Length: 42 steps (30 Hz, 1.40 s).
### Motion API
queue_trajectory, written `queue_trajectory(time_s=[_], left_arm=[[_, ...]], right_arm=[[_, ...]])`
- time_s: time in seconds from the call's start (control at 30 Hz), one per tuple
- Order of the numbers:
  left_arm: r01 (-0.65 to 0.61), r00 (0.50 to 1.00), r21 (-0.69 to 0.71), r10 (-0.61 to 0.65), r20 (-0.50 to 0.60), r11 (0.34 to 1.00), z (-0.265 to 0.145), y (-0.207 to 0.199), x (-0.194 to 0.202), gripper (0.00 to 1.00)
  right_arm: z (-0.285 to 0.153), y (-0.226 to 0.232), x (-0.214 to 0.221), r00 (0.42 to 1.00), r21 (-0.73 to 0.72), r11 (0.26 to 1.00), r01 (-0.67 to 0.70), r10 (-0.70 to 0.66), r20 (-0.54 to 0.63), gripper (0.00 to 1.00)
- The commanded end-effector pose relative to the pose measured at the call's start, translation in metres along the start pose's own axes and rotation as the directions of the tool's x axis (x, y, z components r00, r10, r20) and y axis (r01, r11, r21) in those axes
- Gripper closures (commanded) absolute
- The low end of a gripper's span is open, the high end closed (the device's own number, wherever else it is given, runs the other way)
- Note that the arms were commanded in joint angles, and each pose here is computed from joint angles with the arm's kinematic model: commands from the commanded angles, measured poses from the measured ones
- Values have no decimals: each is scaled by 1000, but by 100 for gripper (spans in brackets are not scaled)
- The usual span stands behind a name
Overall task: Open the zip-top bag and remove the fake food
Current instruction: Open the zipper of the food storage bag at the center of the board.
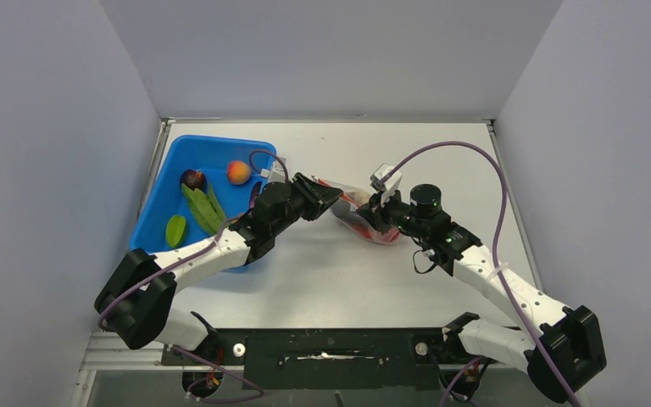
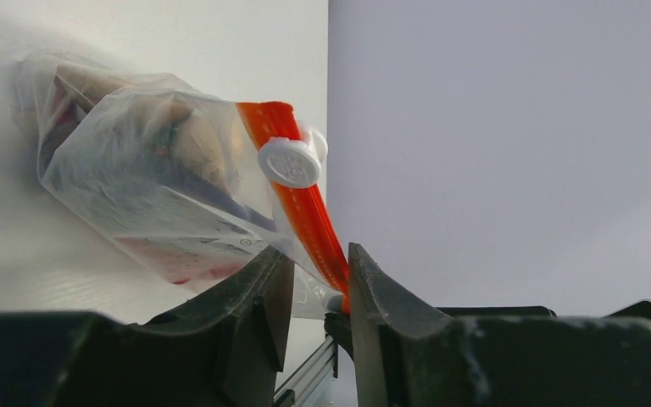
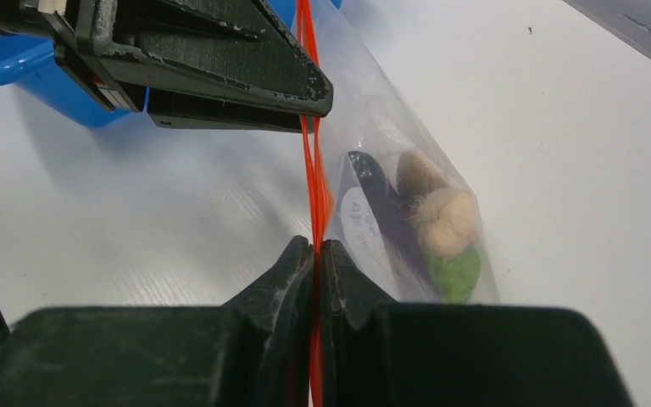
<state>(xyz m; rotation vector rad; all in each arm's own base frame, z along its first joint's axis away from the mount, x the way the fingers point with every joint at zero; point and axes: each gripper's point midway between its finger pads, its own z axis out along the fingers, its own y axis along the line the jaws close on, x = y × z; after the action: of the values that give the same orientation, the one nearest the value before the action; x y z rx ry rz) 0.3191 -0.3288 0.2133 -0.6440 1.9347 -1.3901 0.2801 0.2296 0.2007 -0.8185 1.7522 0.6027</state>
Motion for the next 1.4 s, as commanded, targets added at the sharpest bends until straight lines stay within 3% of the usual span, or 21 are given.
queue_trajectory(time_s=[0.0, 0.07, 0.27, 0.43, 0.87, 1.1, 1.27, 1.37], left_arm=[[-10, 1000, 49, 10, -2, 999, 1, -22, -5, 69], [-13, 1000, 64, 13, -7, 998, 0, -25, -4, 59], [-24, 1000, 119, 26, -14, 993, -4, -40, -3, 44], [-30, 999, 121, 33, -19, 992, -8, -41, -2, 43], [13, 1000, 127, -9, -29, 992, 0, -38, 0, 55], [20, 999, 120, -16, -32, 993, 4, -36, 1, 75], [16, 1000, 127, -14, -23, 992, 0, -36, 0, 76], [2, 1000, 138, 1, -18, 990, -3, -39, -1, 72]], right_arm=[[-3, 2, -25, 994, -2, 999, 45, -45, 98, 97], [-2, 1, -25, 994, 0, 999, 42, -42, 97, 97], [-2, -3, -22, 995, 26, 999, 36, -38, 87, 97], [-3, -5, -22, 996, 38, 999, 32, -35, 84, 97], [1, -4, -20, 997, 26, 999, 23, -24, 75, 96], [0, -4, -19, 998, 30, 999, 21, -23, 66, 96], [1, -5, -18, 998, 35, 999, 17, -19, 65, 96], [2, -6, -18, 998, 37, 999, 14, -16, 64, 96]])
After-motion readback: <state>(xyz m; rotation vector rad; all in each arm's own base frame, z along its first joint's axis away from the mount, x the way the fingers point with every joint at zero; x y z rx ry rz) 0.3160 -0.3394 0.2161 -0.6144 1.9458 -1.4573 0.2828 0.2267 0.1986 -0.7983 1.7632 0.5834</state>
